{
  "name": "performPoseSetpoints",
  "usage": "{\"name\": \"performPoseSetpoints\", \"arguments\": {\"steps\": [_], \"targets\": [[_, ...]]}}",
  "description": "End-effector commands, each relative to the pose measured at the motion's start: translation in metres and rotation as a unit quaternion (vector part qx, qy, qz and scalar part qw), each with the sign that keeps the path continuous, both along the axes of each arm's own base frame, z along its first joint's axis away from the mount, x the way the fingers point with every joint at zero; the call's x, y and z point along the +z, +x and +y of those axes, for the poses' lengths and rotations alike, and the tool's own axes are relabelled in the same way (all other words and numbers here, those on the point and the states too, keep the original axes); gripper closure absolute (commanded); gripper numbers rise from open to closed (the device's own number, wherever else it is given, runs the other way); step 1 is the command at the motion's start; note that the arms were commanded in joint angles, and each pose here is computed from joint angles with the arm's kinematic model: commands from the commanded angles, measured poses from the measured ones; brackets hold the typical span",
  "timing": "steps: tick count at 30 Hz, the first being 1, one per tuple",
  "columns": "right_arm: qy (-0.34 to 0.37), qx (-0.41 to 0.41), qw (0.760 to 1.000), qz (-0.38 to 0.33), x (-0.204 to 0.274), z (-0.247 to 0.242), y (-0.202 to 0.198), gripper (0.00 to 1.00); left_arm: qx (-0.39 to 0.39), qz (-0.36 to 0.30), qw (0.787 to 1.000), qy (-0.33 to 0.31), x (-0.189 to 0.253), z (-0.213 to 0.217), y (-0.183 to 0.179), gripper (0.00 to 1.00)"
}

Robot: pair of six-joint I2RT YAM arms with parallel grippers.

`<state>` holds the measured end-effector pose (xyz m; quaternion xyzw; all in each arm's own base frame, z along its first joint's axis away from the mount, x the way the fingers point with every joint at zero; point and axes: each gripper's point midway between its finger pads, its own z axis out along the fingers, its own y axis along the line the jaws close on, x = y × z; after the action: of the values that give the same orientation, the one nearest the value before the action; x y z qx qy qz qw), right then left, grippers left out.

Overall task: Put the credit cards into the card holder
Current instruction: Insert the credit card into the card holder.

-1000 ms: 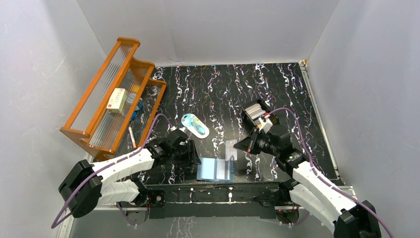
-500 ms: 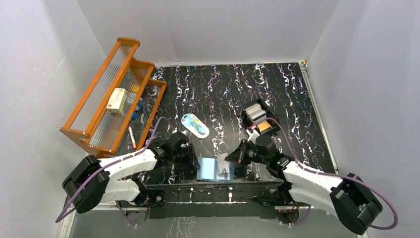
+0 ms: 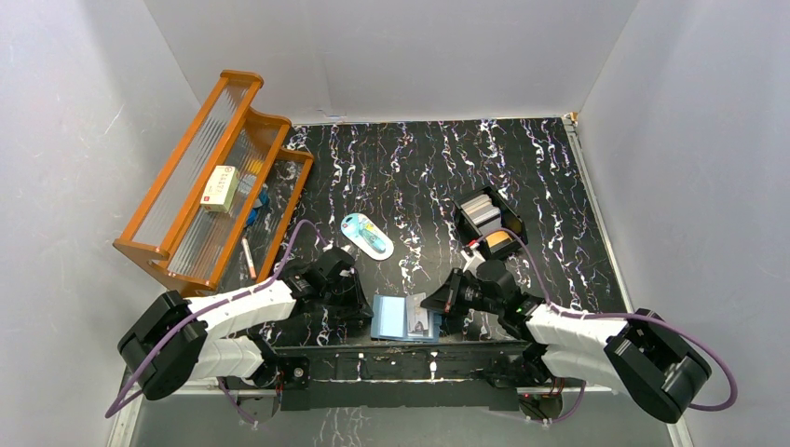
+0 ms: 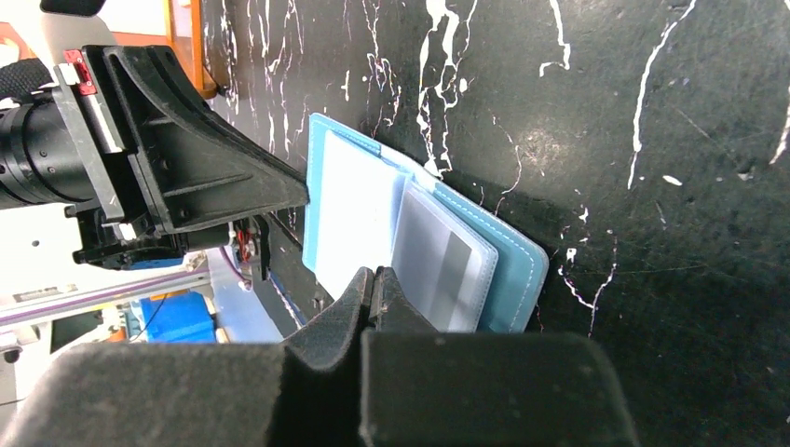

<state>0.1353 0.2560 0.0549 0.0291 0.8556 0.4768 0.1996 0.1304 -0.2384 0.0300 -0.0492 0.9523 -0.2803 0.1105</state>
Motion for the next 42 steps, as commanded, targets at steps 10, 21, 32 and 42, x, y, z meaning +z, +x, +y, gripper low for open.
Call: {"name": "performPoseSetpoints", "arguments": {"steps": [10, 21, 32, 42], "targets": [[0.039, 0.004, 0.999, 0.001, 0.005, 0.013, 0.0, 1.0, 0.006, 0.018, 1.0, -0.01, -0.004, 0.001, -0.007, 1.0], [0.036, 0.012, 0.999, 0.003, -0.001, 0.019, -0.002, 1.0, 0.005, 0.02, 1.0, -0.012, -0.005, 0.0, -0.007, 1.0], [0.031, 0.004, 0.999, -0.016, -0.005, 0.022, 0.001, 1.0, 0.011, 0.021, 0.999, -0.022, -0.001, -0.002, -0.008, 1.0], [0.016, 0.003, 1.0, -0.009, -0.011, 0.03, -0.001, 0.96, 0.023, 0.032, 0.999, -0.035, -0.003, -0.004, -0.012, 1.0]]}}
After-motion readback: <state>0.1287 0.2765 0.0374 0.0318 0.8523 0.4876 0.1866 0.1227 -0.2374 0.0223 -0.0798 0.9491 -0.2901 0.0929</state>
